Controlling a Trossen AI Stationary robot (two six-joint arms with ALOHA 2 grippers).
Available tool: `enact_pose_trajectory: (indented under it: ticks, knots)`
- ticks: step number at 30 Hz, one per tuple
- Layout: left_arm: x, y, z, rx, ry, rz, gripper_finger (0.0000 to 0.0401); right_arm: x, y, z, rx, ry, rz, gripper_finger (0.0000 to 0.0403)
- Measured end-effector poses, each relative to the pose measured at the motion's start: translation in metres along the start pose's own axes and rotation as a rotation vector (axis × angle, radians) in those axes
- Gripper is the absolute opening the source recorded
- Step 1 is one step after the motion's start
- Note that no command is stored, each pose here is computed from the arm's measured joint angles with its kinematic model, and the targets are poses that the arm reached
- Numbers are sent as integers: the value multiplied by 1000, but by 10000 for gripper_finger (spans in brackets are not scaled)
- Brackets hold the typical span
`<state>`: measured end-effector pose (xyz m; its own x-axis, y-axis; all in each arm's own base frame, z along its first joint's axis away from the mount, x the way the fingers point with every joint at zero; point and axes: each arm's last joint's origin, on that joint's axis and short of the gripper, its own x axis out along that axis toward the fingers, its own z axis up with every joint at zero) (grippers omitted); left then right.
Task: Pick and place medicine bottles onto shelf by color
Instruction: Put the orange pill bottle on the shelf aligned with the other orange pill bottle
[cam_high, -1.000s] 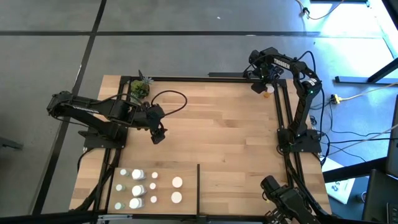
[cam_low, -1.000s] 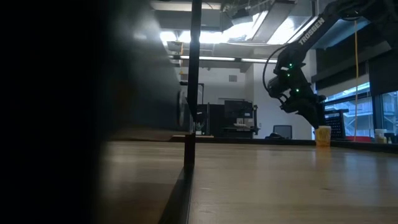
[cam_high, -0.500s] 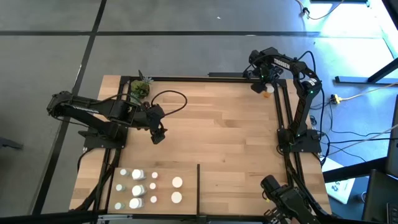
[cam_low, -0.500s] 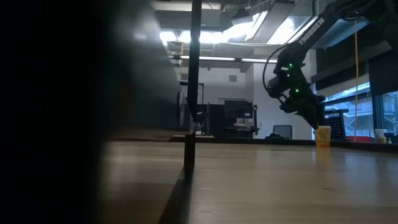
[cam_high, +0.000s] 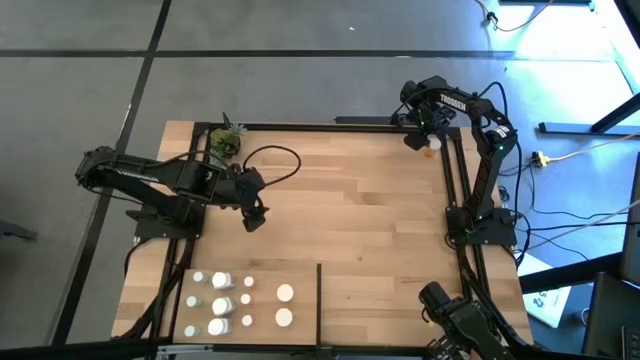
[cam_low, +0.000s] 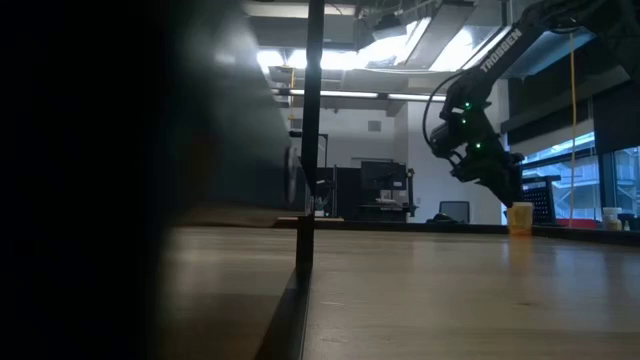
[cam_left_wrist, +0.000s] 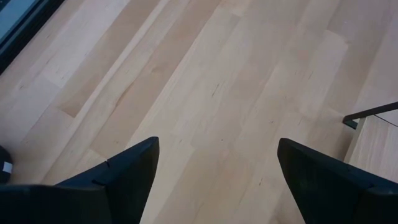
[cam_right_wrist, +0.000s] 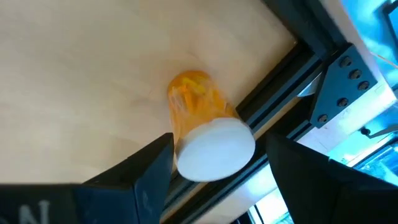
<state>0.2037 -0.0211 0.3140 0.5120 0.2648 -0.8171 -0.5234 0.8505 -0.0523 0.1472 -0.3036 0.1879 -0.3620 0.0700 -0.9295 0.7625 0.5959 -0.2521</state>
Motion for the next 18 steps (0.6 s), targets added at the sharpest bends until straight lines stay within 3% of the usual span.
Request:
enact_pose_trajectory:
  ticks: [6, 11, 18]
  knots:
    - [0, 0, 0, 0, 0, 0, 322, 3, 1, -3, -43, 27, -4, 257]
    - [0, 0, 0, 0, 0, 0, 322, 13, 8, -5, -105, 55, -78, 257]
    - [0, 0, 0, 0, 0, 0, 322, 22, 12, -6, -166, 61, -51, 257]
